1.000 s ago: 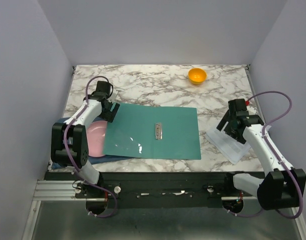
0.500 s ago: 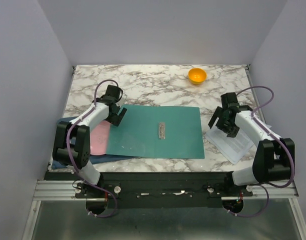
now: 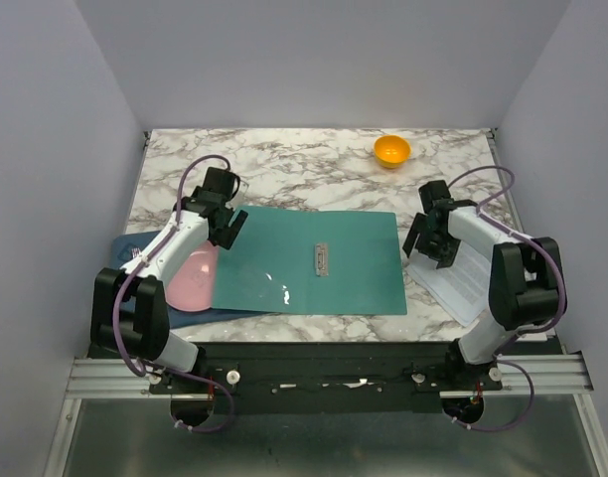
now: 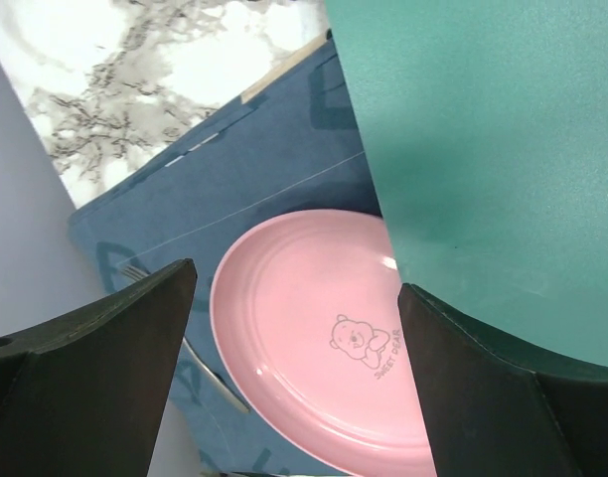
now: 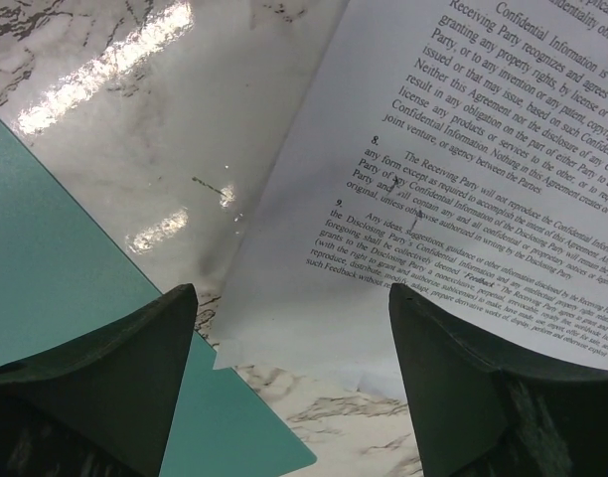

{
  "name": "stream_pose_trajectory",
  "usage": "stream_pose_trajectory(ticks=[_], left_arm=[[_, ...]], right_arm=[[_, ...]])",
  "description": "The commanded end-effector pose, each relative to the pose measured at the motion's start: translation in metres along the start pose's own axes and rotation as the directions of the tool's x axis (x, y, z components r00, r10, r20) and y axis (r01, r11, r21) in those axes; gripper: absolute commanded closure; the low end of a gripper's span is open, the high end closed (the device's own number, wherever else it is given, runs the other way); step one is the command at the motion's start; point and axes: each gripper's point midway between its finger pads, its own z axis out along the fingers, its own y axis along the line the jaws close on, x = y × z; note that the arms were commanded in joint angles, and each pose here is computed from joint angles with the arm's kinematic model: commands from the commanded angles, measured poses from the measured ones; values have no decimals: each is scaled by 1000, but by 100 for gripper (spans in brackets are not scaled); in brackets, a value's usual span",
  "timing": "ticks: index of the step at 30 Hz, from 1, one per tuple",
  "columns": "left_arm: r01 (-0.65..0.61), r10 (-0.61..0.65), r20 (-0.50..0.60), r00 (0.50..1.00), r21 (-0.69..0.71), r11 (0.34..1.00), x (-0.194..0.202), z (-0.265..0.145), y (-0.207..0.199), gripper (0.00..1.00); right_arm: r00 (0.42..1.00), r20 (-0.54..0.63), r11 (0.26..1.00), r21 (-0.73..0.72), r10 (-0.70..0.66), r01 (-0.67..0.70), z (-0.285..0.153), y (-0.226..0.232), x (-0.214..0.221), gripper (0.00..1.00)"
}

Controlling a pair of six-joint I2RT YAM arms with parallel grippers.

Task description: Put the files into the folder

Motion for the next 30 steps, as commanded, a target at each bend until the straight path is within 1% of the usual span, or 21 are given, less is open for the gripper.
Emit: stream_pose_trajectory(ticks=[1,2,5,6,8,9,14,15,17,18,20,21,22,30], left_arm=[[-5,7,22,1000,-67,998,-5,-19,19,1],[-7,9,23,1000,-72,997,-5,-21,21,1],[-3,6,35,999,-82,997,-8,-26,25,1],[3,1,43,999,-87,996,-9,-29,26,1],[3,1,46,999,-91,996,-9,-30,28,1],[4,0,48,999,-94,996,-9,-31,29,1],[7,-1,56,998,-106,994,-10,-34,32,1],[7,-1,55,998,-107,994,-10,-34,32,1],[5,1,53,999,-114,993,-8,-34,33,1],[8,-2,55,998,-116,993,-8,-35,34,1],[6,1,55,998,-121,993,-7,-35,34,1],[7,0,56,998,-125,992,-7,-36,36,1],[6,1,57,998,-127,992,-6,-36,36,1],[15,-4,71,997,-153,988,-5,-45,47,1]], right_arm=[[1000,12,1000,6,-26,26,5,8,-4,16],[1000,6,1000,11,-29,29,6,7,-2,17],[999,-8,999,17,-50,50,10,8,3,26],[999,-11,998,20,-51,51,11,7,5,34],[998,-7,998,19,-56,56,10,8,6,40],[998,-9,998,19,-57,57,10,7,8,44],[998,-15,998,19,-61,61,9,4,16,54],[998,-14,998,18,-65,65,9,4,17,59],[998,-16,998,18,-64,64,10,3,20,65],[998,-14,998,12,-61,62,8,3,20,74],[998,-12,998,6,-66,66,7,5,22,85],[998,-9,998,-2,-68,68,5,7,23,97],[997,-6,997,-9,-77,77,4,9,25,99],[991,18,991,-17,-134,134,-8,21,38,99]])
